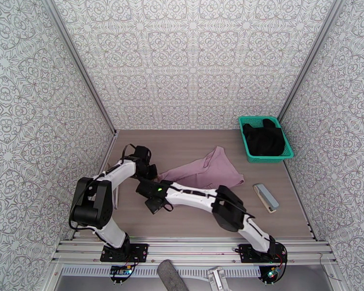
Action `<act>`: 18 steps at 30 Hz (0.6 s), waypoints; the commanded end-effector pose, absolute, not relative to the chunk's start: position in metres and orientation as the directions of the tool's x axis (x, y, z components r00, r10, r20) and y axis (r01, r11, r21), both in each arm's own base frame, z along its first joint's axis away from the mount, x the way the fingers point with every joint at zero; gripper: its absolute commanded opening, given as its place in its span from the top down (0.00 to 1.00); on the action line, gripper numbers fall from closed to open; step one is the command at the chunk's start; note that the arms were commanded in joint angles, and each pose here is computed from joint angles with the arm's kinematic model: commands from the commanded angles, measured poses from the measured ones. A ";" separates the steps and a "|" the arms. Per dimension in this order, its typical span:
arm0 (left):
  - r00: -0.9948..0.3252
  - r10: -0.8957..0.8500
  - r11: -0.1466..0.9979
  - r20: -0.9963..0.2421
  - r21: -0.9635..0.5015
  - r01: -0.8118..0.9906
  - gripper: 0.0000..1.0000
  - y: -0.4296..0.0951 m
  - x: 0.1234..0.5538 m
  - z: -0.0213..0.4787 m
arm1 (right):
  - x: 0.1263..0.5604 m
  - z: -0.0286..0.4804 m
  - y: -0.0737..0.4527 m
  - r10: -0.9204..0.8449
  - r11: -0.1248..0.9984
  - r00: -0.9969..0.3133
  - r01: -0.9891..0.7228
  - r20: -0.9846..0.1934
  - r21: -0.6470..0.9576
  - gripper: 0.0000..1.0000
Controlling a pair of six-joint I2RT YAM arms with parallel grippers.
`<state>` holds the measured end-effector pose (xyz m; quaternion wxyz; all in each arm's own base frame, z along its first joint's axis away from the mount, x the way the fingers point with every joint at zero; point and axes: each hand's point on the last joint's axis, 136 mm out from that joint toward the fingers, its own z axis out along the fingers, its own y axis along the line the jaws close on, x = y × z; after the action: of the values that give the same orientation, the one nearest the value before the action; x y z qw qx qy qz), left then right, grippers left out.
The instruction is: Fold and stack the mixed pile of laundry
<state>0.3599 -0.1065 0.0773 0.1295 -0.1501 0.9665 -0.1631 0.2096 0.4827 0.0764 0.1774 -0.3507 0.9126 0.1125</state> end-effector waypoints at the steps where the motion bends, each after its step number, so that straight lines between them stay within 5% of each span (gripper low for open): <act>1: -0.937 -0.259 0.912 -0.234 -0.379 -0.157 1.00 -0.129 0.363 0.110 | 0.236 0.118 0.461 -0.478 0.797 -0.717 -0.597 -0.507 0.093 1.00; 12: -0.948 -0.127 0.896 -0.293 -0.444 0.017 1.00 -0.217 0.394 0.148 | 0.262 0.128 0.349 -0.366 0.908 -0.763 -0.418 -0.532 -0.025 1.00; 18: -0.959 -0.061 0.898 -0.278 -0.435 0.069 1.00 -0.256 0.413 0.129 | 0.273 0.109 0.296 -0.321 0.943 -0.801 -0.322 -0.505 -0.087 1.00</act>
<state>0.4101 -0.2399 0.1398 0.1645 -0.0121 0.9606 -0.2236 0.2637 0.3186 0.1116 0.2532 -0.1991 0.9463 0.0269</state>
